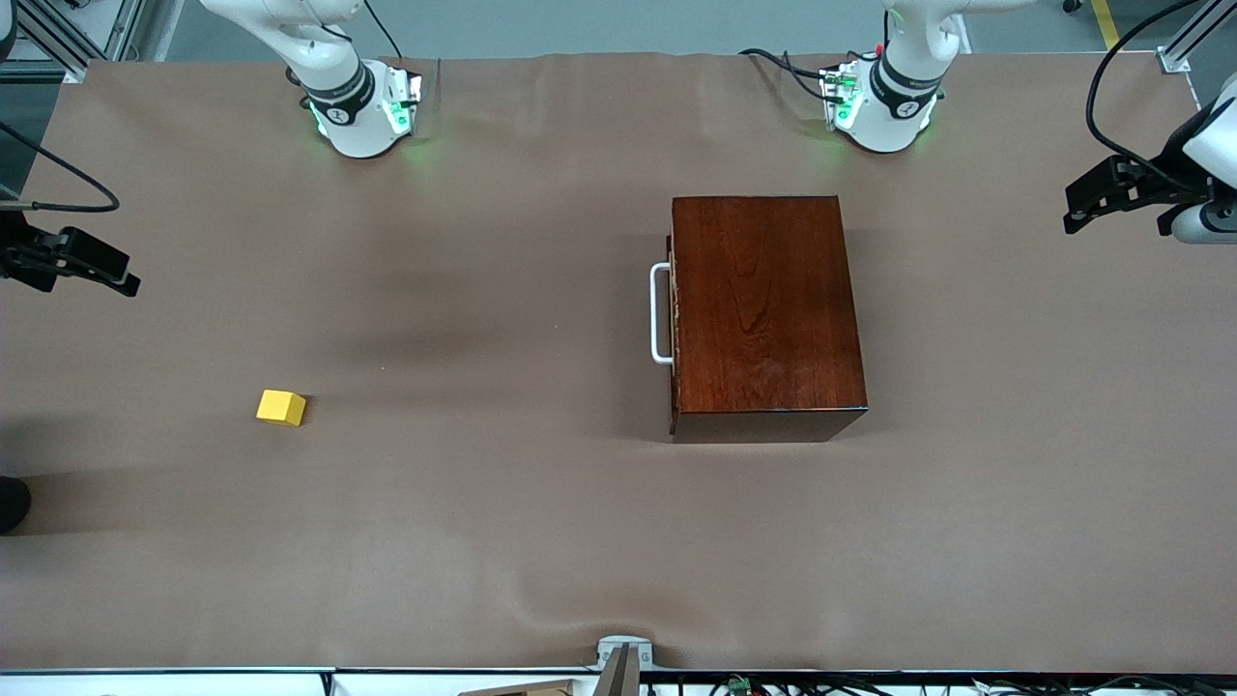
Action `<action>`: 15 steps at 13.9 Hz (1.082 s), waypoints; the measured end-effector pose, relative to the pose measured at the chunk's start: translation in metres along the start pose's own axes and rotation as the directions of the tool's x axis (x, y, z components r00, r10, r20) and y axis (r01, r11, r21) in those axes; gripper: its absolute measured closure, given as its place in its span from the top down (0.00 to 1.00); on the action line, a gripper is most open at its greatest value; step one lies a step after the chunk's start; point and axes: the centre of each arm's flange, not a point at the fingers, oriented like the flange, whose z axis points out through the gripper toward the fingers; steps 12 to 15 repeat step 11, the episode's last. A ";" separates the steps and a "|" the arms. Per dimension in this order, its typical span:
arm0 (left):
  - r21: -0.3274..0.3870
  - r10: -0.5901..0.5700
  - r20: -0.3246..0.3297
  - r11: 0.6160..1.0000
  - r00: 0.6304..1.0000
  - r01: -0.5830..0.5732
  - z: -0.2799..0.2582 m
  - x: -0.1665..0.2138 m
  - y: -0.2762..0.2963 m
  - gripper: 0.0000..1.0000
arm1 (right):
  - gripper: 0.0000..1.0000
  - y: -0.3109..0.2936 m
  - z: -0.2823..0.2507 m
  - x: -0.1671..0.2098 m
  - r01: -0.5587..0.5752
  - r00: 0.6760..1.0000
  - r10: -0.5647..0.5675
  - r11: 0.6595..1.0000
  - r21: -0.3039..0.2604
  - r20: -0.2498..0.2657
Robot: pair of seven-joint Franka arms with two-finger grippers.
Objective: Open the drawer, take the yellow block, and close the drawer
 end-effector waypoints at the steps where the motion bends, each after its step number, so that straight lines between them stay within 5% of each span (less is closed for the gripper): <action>1: 0.000 0.000 -0.002 1.000 1.000 0.000 -0.001 0.000 0.000 1.00 | 1.00 0.000 0.000 0.000 0.000 1.000 0.000 1.000 0.000 0.000; 15: 0.000 -0.002 -0.021 1.000 1.000 0.002 -0.009 0.002 -0.001 1.00 | 1.00 -0.001 -0.001 0.001 0.001 1.000 -0.001 1.000 0.001 -0.006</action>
